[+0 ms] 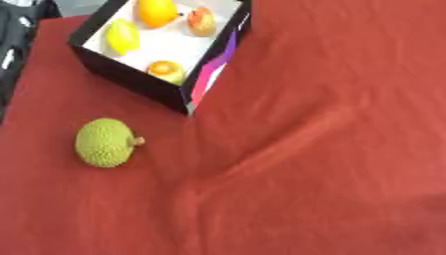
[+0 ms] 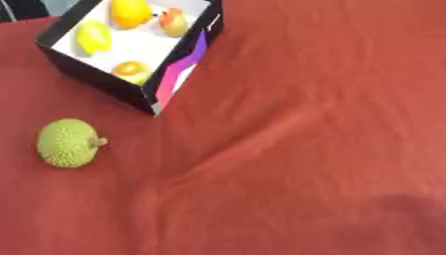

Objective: Pick up objects on the table and place them in the box.

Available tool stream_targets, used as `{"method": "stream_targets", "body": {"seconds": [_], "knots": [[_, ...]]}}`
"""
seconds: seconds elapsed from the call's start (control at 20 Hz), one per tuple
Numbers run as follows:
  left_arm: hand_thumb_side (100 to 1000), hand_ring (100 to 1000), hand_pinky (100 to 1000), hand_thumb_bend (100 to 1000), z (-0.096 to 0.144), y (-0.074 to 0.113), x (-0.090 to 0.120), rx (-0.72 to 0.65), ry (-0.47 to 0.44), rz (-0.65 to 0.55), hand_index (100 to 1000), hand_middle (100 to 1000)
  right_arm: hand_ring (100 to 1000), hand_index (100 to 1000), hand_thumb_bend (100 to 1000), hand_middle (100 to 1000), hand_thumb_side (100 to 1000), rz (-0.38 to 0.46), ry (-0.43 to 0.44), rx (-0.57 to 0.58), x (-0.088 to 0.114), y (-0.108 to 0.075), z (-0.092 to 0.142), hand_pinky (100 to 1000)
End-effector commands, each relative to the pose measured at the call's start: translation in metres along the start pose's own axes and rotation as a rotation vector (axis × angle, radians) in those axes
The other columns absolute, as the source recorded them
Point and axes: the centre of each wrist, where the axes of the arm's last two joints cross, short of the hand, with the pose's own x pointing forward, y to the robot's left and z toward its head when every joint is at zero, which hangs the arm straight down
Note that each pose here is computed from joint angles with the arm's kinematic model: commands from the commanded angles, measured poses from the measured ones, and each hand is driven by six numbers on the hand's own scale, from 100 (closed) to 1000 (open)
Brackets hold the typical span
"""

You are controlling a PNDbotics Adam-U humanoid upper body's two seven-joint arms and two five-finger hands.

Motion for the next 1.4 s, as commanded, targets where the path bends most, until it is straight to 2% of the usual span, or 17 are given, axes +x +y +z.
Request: {"method": "stream_targets", "body": {"seconds": [0.05,0.2,0.25,0.3,0.4,0.55,0.6,0.65,0.75,0.9,0.95,1.0,1.05,1.1,1.15,1.25,1.4], "knots": [[196,569,492,260,0.000,0.012,-0.001,-0.201,-0.139,-0.235,695,518,832,790,100,721,503,-0.004,-0.028,0.052,0.006,-0.001,-0.008,1000],[193,584,514,243,-0.003,0.003,-0.005,-0.160,-0.085,-0.267,712,536,832,790,100,721,506,-0.012,-0.033,0.070,0.007,0.001,-0.010,1000],[193,592,524,243,-0.004,-0.001,-0.007,-0.143,-0.074,-0.272,712,536,832,790,100,721,428,-0.013,-0.032,0.072,0.007,0.002,-0.011,1000],[194,601,536,211,-0.004,-0.004,-0.009,-0.129,-0.065,-0.274,726,555,832,790,100,721,509,-0.015,-0.031,0.073,0.007,0.003,-0.012,1000],[201,649,594,169,-0.005,-0.008,-0.011,-0.111,-0.047,-0.284,759,606,831,789,100,720,511,-0.015,-0.029,0.077,0.007,0.005,-0.013,1000],[221,858,866,171,-0.005,-0.011,-0.013,-0.087,-0.036,-0.307,878,773,830,788,100,719,512,-0.008,-0.020,0.079,0.007,0.007,-0.012,1000],[399,886,917,198,-0.006,-0.010,-0.012,-0.080,-0.039,-0.321,901,797,830,788,100,719,514,-0.005,-0.016,0.079,0.006,0.007,-0.011,1000],[528,910,957,308,-0.006,-0.007,-0.011,-0.066,-0.045,-0.340,921,819,830,788,100,719,514,-0.003,-0.013,0.080,0.006,0.008,-0.011,1000],[660,940,992,342,-0.007,-0.005,-0.008,-0.048,-0.049,-0.375,956,845,830,789,100,719,511,0.002,-0.009,0.083,0.006,0.009,-0.010,1000],[704,944,985,327,-0.007,-0.008,-0.010,-0.023,-0.045,-0.378,989,854,830,789,100,720,510,0.005,-0.011,0.083,0.005,0.009,-0.009,1000],[697,949,993,324,-0.007,-0.009,-0.011,-0.021,-0.047,-0.373,998,860,830,789,100,720,510,0.006,-0.011,0.082,0.005,0.009,-0.008,1000],[486,951,1000,344,-0.006,-0.009,-0.012,-0.025,-0.048,-0.373,1000,859,830,789,100,719,509,0.006,-0.010,0.081,0.005,0.009,-0.008,1000],[391,952,1000,333,-0.006,-0.010,-0.012,-0.032,-0.050,-0.375,999,860,829,788,100,719,510,0.006,-0.010,0.080,0.005,0.009,-0.007,1000],[209,950,1000,318,-0.006,-0.011,-0.013,-0.044,-0.055,-0.377,999,859,829,788,100,719,511,0.006,-0.008,0.079,0.005,0.009,-0.007,1000],[168,945,998,306,-0.005,-0.012,-0.014,-0.053,-0.062,-0.371,997,857,829,788,100,719,511,0.007,-0.005,0.078,0.005,0.008,-0.006,1000],[202,925,969,337,-0.004,-0.011,-0.014,-0.040,-0.078,-0.350,943,836,829,788,100,718,509,0.012,0.002,0.076,0.004,0.008,-0.003,1000],[176,873,897,129,-0.001,-0.007,-0.013,0.025,-0.108,-0.292,883,781,828,787,100,718,509,0.024,0.023,0.066,0.002,0.007,0.004,1000]]}}
